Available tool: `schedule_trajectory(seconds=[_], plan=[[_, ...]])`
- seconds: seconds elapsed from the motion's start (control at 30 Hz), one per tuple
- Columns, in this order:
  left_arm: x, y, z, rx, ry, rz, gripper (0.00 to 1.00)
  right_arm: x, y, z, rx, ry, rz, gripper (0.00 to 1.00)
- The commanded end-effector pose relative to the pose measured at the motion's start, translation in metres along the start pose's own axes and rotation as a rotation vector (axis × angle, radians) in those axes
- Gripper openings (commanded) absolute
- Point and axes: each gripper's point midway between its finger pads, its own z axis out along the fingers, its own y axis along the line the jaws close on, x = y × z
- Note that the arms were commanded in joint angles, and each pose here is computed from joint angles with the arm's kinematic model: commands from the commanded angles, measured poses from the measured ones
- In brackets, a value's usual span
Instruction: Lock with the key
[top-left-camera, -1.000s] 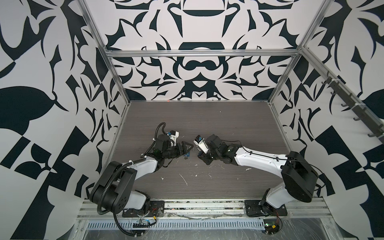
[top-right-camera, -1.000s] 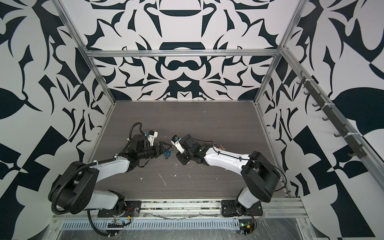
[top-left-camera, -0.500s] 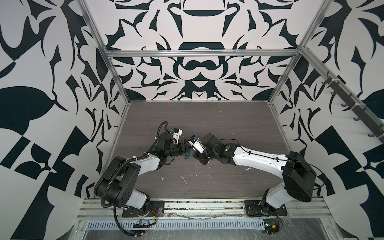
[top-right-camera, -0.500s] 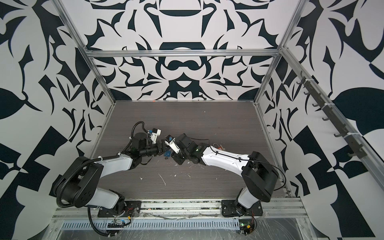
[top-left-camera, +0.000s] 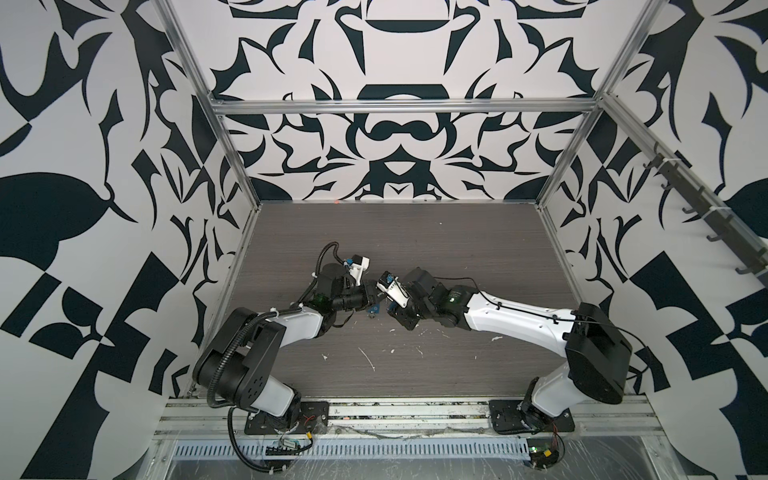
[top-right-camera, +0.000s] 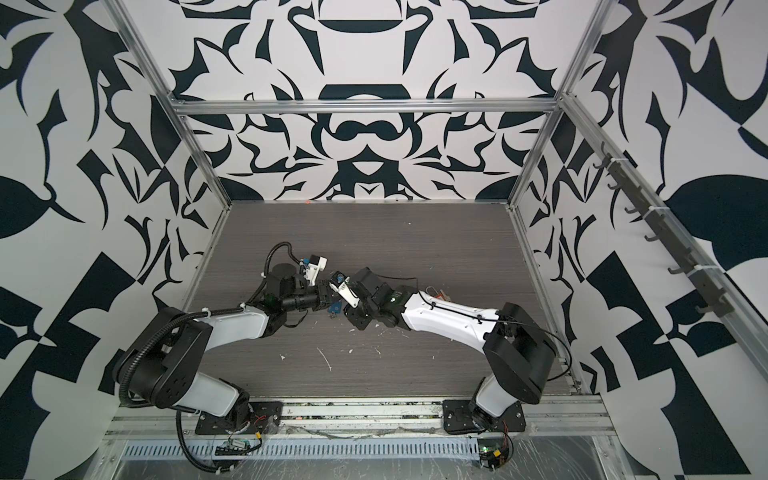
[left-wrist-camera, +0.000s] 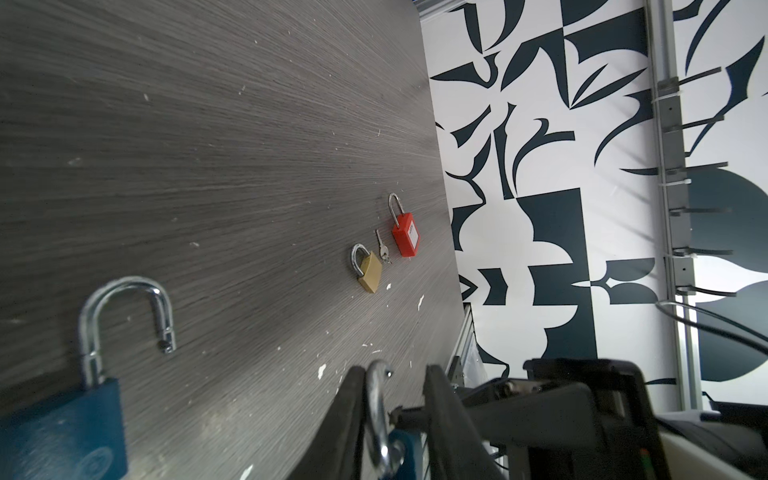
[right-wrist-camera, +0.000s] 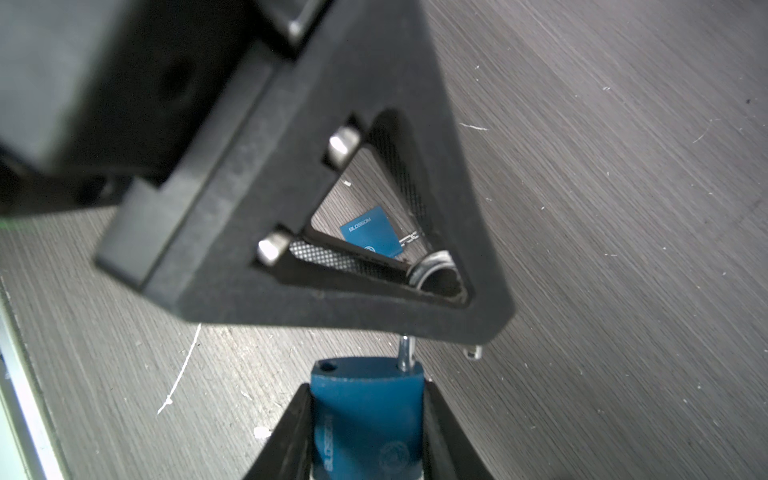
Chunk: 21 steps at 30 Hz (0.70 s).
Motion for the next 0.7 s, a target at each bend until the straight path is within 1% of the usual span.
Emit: schedule_trajectory(seconds=[0.0, 0.07, 0.17, 0.23, 0.33, 0.37, 0.4, 0.43, 0.5, 0.53, 0.57, 0.67], plan=[[-0.002, -0.013, 0.006, 0.048, 0.019, 0.023, 0.25, -0.032, 0.0, -0.012, 0.014, -0.082, -0.031, 0.0], [-0.001, -0.012, 0.008, 0.048, 0.028, 0.018, 0.24, -0.033, 0.001, -0.013, 0.009, -0.087, -0.034, 0.0], [-0.001, -0.012, 0.011, 0.056, 0.034, 0.011, 0.19, -0.033, 0.0, -0.013, 0.015, -0.088, -0.035, 0.0], [-0.001, -0.012, 0.012, 0.063, 0.034, 0.004, 0.14, -0.033, 0.0, -0.014, 0.019, -0.09, -0.035, 0.0], [-0.003, -0.013, 0.012, 0.068, 0.026, 0.003, 0.02, -0.032, -0.005, -0.015, 0.043, -0.09, -0.034, 0.0], [-0.003, -0.013, 0.012, 0.069, 0.024, 0.001, 0.0, -0.032, -0.006, -0.015, 0.053, -0.093, -0.033, 0.0], [-0.004, -0.014, 0.012, 0.07, 0.021, 0.001, 0.0, -0.035, -0.007, -0.017, 0.058, -0.107, -0.019, 0.0], [-0.005, -0.015, 0.012, 0.073, 0.018, 0.003, 0.0, -0.035, -0.011, -0.019, 0.077, -0.113, 0.0, 0.06], [-0.008, -0.015, 0.011, 0.07, 0.004, 0.004, 0.0, -0.037, -0.02, -0.027, 0.098, -0.115, 0.063, 0.29], [-0.009, -0.016, 0.011, 0.07, -0.002, 0.005, 0.0, -0.039, -0.022, -0.034, 0.081, -0.11, 0.117, 0.38], [-0.011, -0.018, 0.011, 0.074, -0.007, 0.01, 0.0, -0.041, -0.024, -0.04, 0.058, -0.107, 0.168, 0.45], [-0.018, -0.025, 0.011, 0.084, -0.022, 0.025, 0.0, -0.047, -0.03, -0.07, 0.016, -0.118, 0.328, 0.51]])
